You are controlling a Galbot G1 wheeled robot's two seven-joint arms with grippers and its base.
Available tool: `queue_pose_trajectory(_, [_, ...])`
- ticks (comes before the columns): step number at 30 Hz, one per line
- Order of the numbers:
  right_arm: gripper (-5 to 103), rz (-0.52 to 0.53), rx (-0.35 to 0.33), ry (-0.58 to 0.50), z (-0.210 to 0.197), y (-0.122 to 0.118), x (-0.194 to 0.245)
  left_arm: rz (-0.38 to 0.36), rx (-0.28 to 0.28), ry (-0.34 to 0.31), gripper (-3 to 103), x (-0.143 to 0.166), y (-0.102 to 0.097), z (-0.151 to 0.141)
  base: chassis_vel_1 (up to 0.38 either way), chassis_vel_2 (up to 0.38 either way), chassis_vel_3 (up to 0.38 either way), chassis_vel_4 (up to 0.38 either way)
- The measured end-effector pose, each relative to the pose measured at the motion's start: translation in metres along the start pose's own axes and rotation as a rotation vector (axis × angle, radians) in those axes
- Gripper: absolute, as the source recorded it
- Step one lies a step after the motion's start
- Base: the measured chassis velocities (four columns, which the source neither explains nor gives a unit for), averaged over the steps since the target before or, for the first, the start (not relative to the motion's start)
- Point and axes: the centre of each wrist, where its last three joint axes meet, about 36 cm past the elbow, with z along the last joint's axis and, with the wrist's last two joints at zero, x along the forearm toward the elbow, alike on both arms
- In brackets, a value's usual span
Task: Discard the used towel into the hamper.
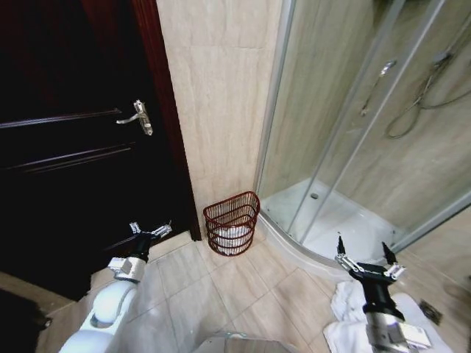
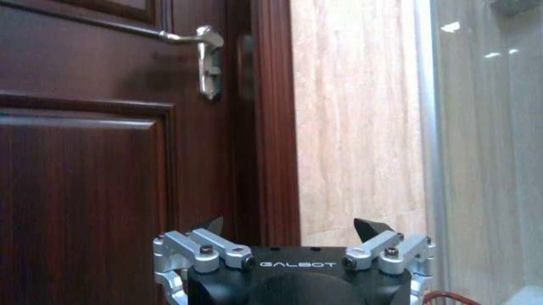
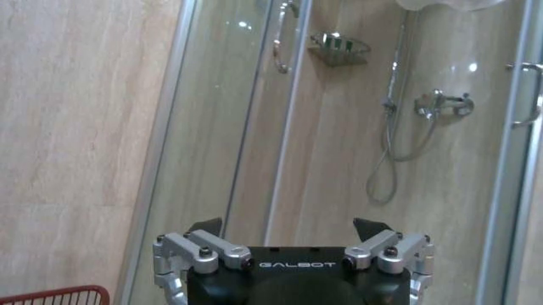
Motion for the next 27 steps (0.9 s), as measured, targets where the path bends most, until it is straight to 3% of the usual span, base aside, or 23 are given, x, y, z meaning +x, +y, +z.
queue_pose_trajectory(27, [100,0.019,-0.009,0.001,0.0032,-0.0015,0.0022,0.000,0.003,-0.010,100,0.0048,-0.0032,0.0050,-0.009,-0.245,0.008,0.251])
